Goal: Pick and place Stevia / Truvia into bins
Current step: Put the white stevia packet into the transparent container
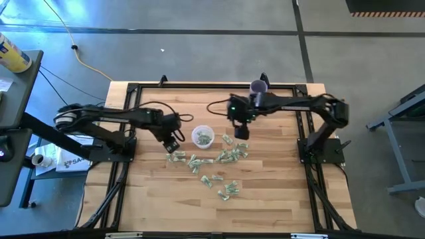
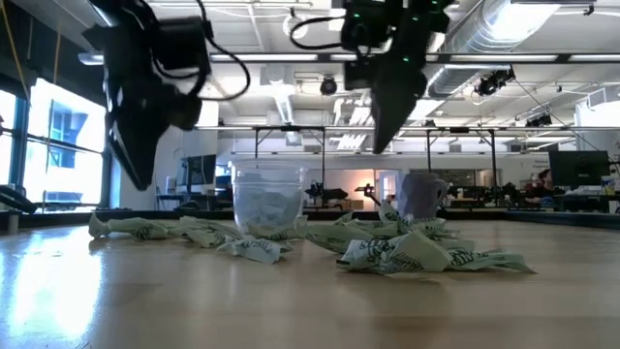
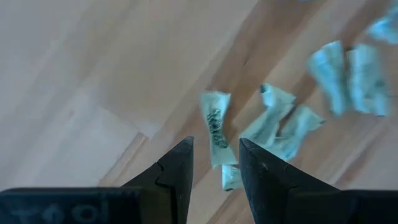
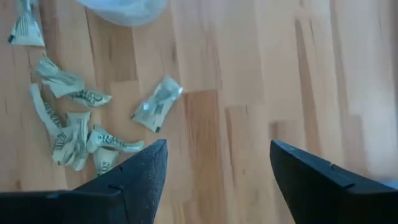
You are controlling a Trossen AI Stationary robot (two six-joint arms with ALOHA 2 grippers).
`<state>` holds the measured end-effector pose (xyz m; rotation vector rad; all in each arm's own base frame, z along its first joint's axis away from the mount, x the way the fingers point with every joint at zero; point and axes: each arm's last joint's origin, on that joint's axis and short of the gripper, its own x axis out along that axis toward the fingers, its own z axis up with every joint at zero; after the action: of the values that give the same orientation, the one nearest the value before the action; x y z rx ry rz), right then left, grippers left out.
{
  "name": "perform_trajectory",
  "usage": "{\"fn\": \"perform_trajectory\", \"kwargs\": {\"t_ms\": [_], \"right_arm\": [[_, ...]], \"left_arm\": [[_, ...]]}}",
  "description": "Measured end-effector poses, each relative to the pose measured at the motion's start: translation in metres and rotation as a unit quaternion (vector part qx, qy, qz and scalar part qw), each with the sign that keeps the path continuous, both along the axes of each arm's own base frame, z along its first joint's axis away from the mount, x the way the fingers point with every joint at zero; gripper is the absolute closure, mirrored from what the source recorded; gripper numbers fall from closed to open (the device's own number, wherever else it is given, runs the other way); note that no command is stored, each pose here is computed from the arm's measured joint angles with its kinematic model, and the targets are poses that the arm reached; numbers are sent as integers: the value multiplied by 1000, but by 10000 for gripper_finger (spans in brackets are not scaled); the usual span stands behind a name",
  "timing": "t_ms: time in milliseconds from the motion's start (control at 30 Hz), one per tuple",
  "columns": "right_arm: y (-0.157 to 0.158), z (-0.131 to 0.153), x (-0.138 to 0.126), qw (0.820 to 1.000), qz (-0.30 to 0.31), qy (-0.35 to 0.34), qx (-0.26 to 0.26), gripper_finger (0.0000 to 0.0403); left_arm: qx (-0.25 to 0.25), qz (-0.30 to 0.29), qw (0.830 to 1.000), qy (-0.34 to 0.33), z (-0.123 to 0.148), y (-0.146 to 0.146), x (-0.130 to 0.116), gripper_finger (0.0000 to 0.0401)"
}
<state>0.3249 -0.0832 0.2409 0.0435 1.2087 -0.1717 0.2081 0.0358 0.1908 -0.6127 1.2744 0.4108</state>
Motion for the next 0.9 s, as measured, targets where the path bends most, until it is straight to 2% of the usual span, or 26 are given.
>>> {"fn": "perform_trajectory", "kwargs": {"t_ms": [200,433,633,767,900], "right_arm": [[4,-5,-29,998,-51,-32,-10,130],[4,-3,-37,996,-72,-39,-37,130],[4,-3,-38,995,-78,-34,-47,130],[4,-3,-38,995,-80,-33,-49,130],[3,-1,-38,994,-82,-42,-54,132]], "left_arm": [[-30,23,998,42,-26,2,15,240],[-34,30,997,67,-47,2,25,240],[27,17,995,95,-56,-8,30,244],[62,16,993,97,-57,-8,30,287],[113,11,989,90,-54,-3,31,364]]}}
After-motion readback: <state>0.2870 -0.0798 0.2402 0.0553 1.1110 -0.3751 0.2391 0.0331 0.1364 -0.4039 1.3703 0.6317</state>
